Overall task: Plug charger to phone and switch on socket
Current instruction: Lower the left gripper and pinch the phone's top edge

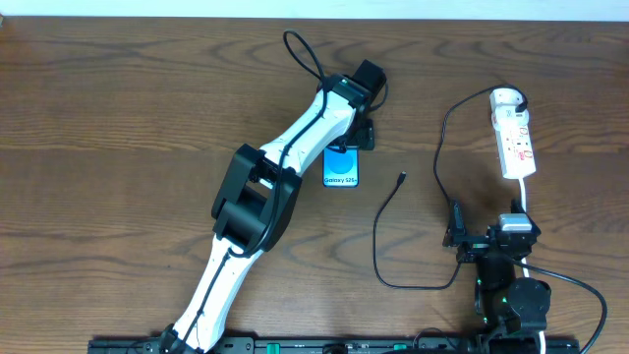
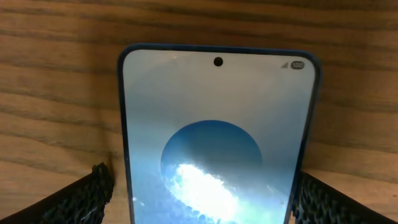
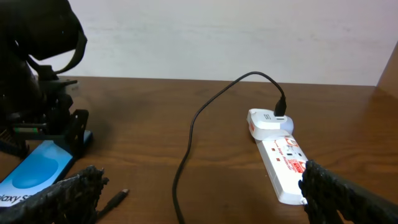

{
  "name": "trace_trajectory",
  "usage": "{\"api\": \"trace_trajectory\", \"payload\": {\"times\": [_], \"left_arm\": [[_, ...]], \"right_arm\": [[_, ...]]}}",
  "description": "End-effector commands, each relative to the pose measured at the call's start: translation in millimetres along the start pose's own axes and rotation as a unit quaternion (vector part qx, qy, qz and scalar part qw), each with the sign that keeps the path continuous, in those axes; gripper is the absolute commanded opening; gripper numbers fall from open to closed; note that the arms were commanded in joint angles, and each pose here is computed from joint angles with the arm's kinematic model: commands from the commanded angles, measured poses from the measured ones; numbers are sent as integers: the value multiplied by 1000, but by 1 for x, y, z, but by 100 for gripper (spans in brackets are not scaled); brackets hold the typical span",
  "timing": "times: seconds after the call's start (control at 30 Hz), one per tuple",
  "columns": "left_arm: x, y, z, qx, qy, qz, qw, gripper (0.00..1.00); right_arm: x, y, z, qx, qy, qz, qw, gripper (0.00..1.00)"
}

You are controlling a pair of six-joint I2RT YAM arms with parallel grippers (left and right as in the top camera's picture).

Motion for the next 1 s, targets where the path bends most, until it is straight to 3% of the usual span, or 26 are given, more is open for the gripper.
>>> {"api": "trace_trajectory", "payload": {"times": [0.0,0.97], "left_arm": [[3,-8,15,10,19,13,1000,92],[4,-32,27,40,44,28,998,92]], "right_arm": [[-2,-1,0,1,-9,5,1000,99],[-2,-1,0,1,-9,5,1000,99]]}}
Point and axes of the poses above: each gripper's point midway between its finger pads, its own z axis out along the fingers, its own x axis along the line the jaws close on, y = z × x, the point moved 9 cm from there along -z, back along the fingers, and after that the axes turned 12 degrees about -z, right-handed, at the moved point
